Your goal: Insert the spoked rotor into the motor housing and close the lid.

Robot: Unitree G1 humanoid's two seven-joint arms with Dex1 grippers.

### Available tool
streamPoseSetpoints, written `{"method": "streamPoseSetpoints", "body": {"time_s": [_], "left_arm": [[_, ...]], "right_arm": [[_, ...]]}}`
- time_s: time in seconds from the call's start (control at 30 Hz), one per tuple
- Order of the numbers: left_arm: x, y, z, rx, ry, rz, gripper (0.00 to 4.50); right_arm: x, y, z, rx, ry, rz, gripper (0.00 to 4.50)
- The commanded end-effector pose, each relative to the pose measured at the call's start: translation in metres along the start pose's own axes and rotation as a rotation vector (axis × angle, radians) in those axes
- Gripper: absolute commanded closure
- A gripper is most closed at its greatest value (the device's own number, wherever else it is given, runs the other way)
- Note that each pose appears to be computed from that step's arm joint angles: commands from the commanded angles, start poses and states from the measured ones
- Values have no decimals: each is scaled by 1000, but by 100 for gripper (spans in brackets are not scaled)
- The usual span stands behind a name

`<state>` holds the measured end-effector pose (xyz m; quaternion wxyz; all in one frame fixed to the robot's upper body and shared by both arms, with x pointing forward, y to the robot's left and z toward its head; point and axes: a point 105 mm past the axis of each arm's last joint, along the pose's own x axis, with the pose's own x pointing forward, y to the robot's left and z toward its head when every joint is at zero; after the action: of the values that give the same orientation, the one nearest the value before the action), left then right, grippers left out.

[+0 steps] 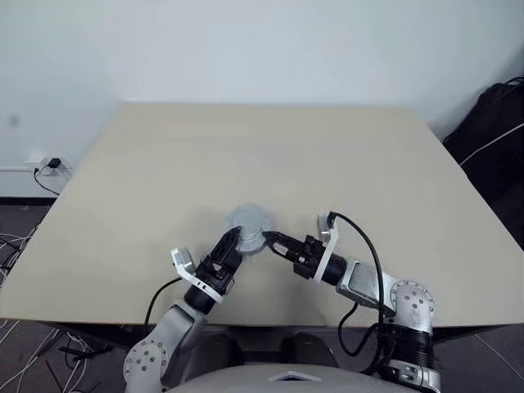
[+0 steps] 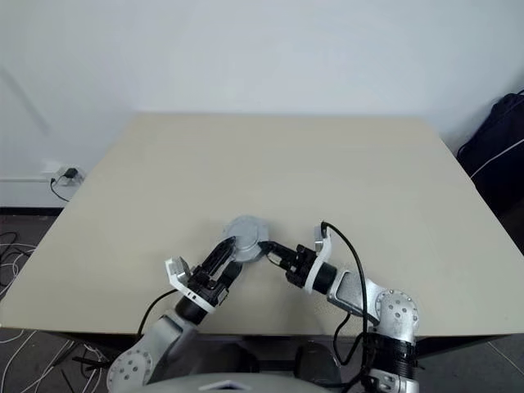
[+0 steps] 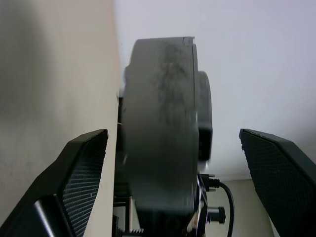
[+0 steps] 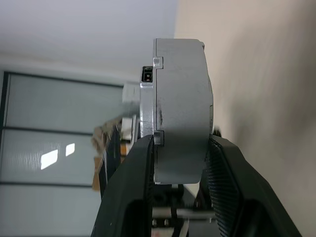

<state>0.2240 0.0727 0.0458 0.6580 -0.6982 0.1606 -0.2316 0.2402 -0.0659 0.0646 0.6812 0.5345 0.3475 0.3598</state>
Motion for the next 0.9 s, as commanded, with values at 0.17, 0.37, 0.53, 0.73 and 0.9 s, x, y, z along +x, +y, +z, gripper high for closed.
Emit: {"method": "streamPoseSetpoints", "body": {"time_s": [0.17, 0.37, 0.53, 0.73, 0.9], "left_arm": [[17, -18, -9, -61, 4, -118, 18], [17, -18, -10, -65, 12, -127, 193], [17, -18, -10, -63, 15, -121, 241], [19, -16, -6, -40, 1, -107, 241], [28, -11, 9, 13, -61, -69, 241]], "right_arm": [[-1, 27, 0, -39, 34, 105, 330], [-2, 25, 0, -37, 31, 86, 330], [-1, 19, 4, -113, 7, 17, 330], [0, 11, 17, -470, -54, -132, 330], [-4, -2, 32, -764, -112, -283, 186]]}}
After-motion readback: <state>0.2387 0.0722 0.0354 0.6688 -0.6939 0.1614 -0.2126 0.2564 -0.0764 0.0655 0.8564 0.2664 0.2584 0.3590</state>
